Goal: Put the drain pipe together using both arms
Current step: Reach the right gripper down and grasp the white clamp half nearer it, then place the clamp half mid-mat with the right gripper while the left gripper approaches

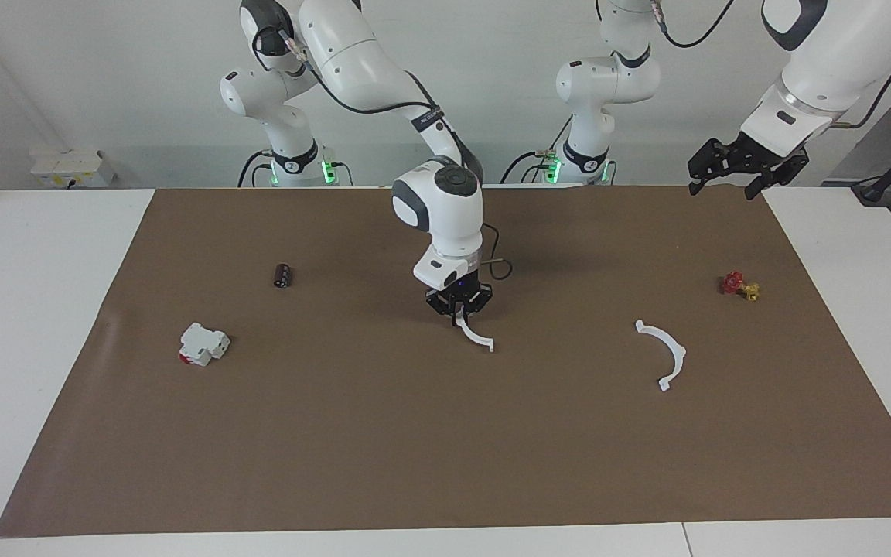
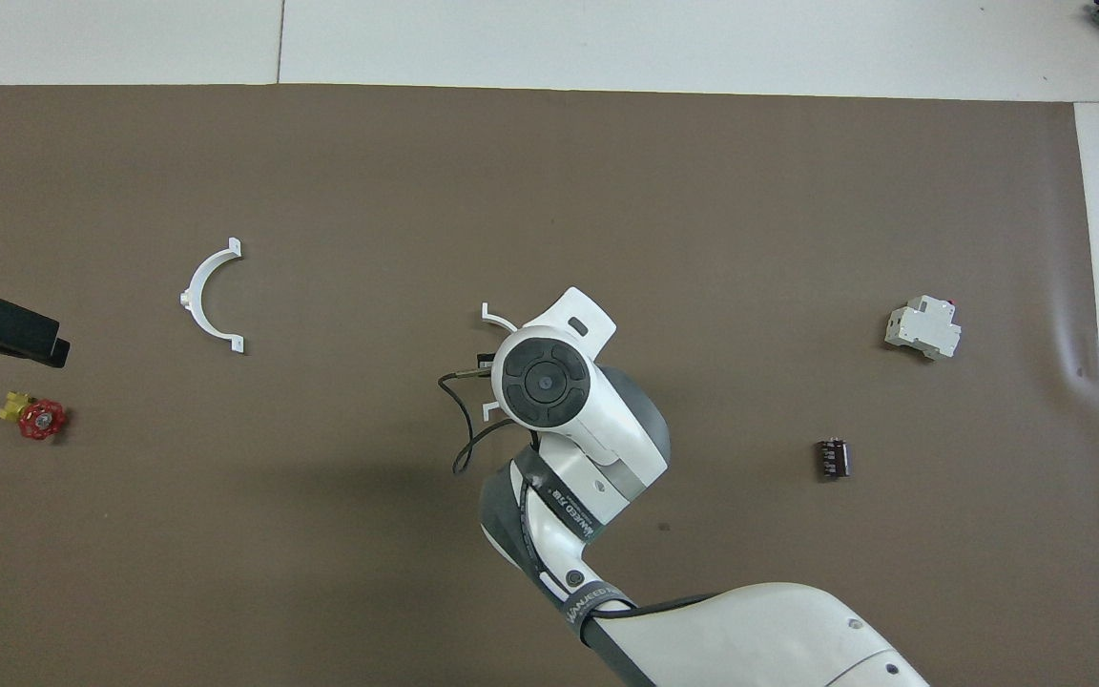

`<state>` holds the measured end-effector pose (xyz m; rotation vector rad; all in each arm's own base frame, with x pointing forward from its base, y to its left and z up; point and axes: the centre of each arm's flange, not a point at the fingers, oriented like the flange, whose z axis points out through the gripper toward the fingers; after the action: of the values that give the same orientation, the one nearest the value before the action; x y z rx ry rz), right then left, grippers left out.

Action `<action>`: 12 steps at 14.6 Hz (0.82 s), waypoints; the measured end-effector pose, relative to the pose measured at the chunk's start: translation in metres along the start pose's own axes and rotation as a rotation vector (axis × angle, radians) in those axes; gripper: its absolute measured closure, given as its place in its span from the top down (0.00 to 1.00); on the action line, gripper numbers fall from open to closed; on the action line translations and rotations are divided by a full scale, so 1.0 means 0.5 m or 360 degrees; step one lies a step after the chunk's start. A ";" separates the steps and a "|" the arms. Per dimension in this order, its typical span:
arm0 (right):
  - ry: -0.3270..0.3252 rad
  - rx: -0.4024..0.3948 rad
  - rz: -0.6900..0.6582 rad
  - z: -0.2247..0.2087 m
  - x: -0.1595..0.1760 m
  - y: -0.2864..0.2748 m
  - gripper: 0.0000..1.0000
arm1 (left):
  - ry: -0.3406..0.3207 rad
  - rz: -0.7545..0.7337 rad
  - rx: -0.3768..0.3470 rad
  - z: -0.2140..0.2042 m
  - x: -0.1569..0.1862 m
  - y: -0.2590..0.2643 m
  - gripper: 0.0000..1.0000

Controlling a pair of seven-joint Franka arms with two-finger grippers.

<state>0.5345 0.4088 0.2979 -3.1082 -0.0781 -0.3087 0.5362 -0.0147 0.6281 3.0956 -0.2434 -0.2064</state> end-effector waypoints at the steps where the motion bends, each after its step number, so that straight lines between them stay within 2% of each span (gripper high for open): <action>1: 0.0018 -0.0029 -0.0040 0.003 -0.002 0.000 0.21 | 0.0000 0.0001 0.0000 0.002 0.000 0.001 1.00; 9: 0.0044 -0.0068 -0.0104 0.007 -0.007 -0.006 0.21 | 0.0117 -0.0021 0.0016 0.026 0.018 0.002 1.00; 11: 0.0044 -0.0067 -0.0101 0.006 -0.007 -0.006 0.37 | 0.0158 -0.0025 0.0021 0.042 0.024 0.001 1.00; 12: 0.0045 -0.0066 -0.0097 0.006 -0.007 -0.006 0.50 | 0.0180 -0.0026 0.0024 0.052 0.029 0.000 1.00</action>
<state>0.5315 0.4117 0.2941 -3.1463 -0.1685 -0.3603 0.5468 -0.0173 0.6003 3.1113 -0.2171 -0.0297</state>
